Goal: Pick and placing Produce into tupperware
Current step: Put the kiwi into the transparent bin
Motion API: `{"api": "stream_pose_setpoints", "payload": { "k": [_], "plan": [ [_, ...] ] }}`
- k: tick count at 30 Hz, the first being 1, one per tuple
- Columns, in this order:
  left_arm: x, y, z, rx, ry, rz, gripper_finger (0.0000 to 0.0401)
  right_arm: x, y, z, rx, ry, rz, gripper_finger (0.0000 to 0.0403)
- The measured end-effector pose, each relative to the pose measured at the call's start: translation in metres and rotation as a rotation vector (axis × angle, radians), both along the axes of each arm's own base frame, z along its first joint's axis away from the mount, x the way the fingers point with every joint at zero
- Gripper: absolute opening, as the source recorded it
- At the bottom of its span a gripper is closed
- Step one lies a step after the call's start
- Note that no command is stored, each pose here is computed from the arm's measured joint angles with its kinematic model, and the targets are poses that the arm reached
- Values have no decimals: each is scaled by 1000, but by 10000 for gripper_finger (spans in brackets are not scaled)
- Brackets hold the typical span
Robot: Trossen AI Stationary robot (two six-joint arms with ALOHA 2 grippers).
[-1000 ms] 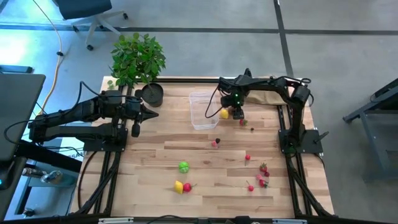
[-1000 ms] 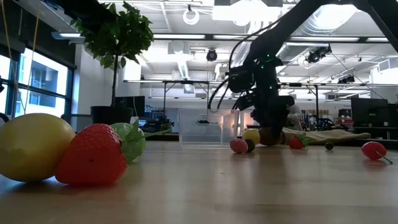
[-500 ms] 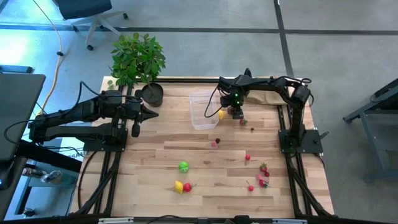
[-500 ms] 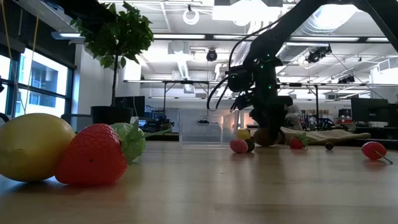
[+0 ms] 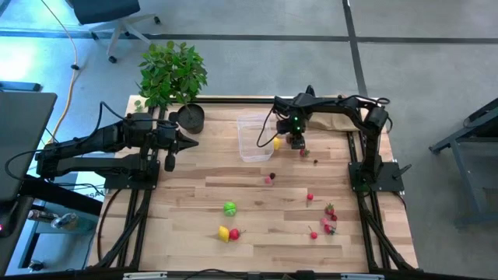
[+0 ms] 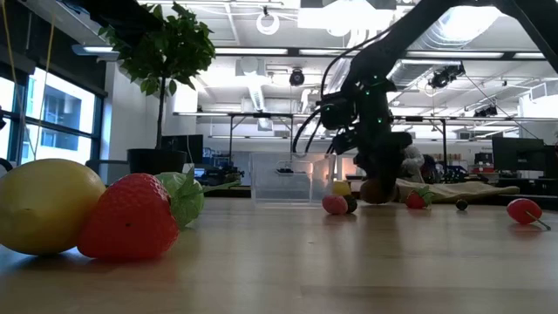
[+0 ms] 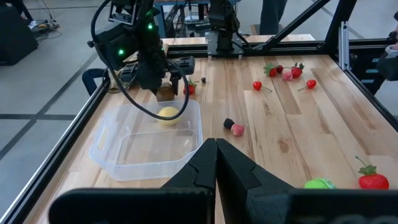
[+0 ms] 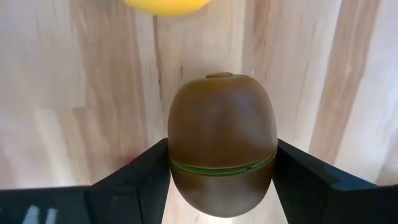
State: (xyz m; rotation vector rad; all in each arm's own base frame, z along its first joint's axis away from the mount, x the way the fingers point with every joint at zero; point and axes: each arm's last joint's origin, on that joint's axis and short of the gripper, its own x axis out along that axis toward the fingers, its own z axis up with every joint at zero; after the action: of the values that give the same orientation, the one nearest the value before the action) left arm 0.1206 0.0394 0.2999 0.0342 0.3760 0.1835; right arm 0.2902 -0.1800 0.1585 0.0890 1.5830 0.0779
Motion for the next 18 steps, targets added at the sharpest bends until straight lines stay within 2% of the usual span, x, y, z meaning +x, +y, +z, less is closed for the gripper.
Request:
{"api": "stream_pose_setpoints", "payload": {
  "k": [8,12,18],
  "plan": [
    [0,0,0,0,0,0,1,8,-5,34,22,10,-52,219],
    [0,0,0,0,-1,0,1,18,-8,63,64,-61,-76,219],
    [0,0,0,0,0,0,1,34,-17,127,0,-246,-93,218]
  ]
}}
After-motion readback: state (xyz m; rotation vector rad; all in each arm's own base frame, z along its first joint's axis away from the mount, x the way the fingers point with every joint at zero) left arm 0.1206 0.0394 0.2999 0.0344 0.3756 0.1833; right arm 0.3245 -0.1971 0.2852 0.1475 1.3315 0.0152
